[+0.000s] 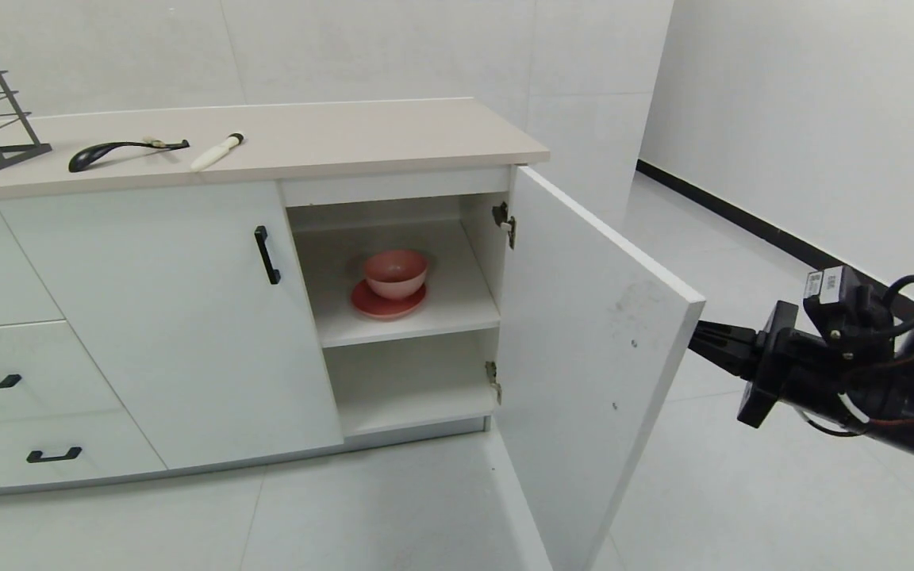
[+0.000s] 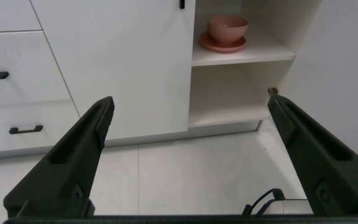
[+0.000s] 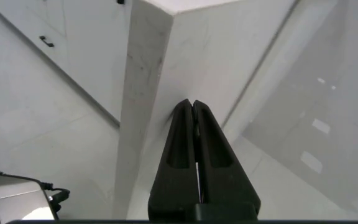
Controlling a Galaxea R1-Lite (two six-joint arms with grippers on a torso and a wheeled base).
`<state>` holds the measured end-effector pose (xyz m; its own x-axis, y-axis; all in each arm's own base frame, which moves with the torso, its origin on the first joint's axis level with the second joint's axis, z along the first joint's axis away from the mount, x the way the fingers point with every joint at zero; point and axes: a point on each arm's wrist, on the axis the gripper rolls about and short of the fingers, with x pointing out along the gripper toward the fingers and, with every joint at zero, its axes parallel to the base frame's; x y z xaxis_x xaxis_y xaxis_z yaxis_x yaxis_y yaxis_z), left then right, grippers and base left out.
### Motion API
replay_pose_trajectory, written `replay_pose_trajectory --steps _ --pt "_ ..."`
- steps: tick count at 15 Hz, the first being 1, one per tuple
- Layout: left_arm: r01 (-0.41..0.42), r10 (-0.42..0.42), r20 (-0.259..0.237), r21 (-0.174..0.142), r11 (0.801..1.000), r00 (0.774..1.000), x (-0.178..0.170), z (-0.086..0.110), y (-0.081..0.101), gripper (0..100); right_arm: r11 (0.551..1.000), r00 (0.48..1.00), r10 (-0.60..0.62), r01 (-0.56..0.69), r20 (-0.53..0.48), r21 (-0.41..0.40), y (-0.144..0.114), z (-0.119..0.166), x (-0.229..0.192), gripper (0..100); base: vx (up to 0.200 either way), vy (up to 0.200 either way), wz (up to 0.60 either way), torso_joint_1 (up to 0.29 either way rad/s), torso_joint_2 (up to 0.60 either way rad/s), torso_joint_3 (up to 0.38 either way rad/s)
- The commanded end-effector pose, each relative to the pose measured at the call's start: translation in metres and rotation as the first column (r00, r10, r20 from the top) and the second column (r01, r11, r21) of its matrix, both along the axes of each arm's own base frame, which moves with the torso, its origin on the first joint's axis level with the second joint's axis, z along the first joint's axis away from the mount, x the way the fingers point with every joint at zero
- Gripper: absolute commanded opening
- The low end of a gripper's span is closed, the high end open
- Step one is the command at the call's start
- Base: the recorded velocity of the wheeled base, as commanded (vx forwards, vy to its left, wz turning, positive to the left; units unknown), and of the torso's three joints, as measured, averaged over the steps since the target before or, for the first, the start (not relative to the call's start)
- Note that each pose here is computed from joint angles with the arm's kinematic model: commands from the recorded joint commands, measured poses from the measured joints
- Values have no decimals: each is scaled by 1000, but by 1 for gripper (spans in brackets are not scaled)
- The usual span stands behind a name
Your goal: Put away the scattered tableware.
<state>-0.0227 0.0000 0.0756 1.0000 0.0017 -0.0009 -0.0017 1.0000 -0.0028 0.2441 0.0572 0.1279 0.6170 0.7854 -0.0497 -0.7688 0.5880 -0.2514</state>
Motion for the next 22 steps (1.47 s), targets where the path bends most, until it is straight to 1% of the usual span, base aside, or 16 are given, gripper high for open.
replay_pose_trajectory --steps 1,3,5,10,16,18,22 --pt "0 0 -2 0 1000 1000 0 0 0 100 999 999 52 -52 11 1 13 2 -3 0 0 0 0 0 0 0" --pt "-1 1 -1 -8 1000 1000 0 0 0 100 998 998 66 -66 19 2 21 4 -2 0 0 0 0 0 0 0" --pt "-1 1 -1 -8 1000 1000 0 0 0 100 997 996 81 -81 38 7 31 7 2 0 0 0 0 0 0 0" --pt "-1 1 -1 -8 1000 1000 0 0 0 100 989 989 148 -148 18 4 55 -2 16 0 0 0 0 0 0 0" --pt "-3 3 -1 -16 1000 1000 0 0 0 100 973 972 232 -232 27 12 90 -7 30 0 0 0 0 0 0 0" --pt "-3 3 -1 -16 1000 1000 0 0 0 100 978 977 209 -209 32 19 99 -7 36 0 0 0 0 0 0 0" --pt "-3 3 -1 -16 1000 1000 0 0 0 100 971 971 239 -239 24 18 114 -14 40 0 0 0 0 0 0 0"
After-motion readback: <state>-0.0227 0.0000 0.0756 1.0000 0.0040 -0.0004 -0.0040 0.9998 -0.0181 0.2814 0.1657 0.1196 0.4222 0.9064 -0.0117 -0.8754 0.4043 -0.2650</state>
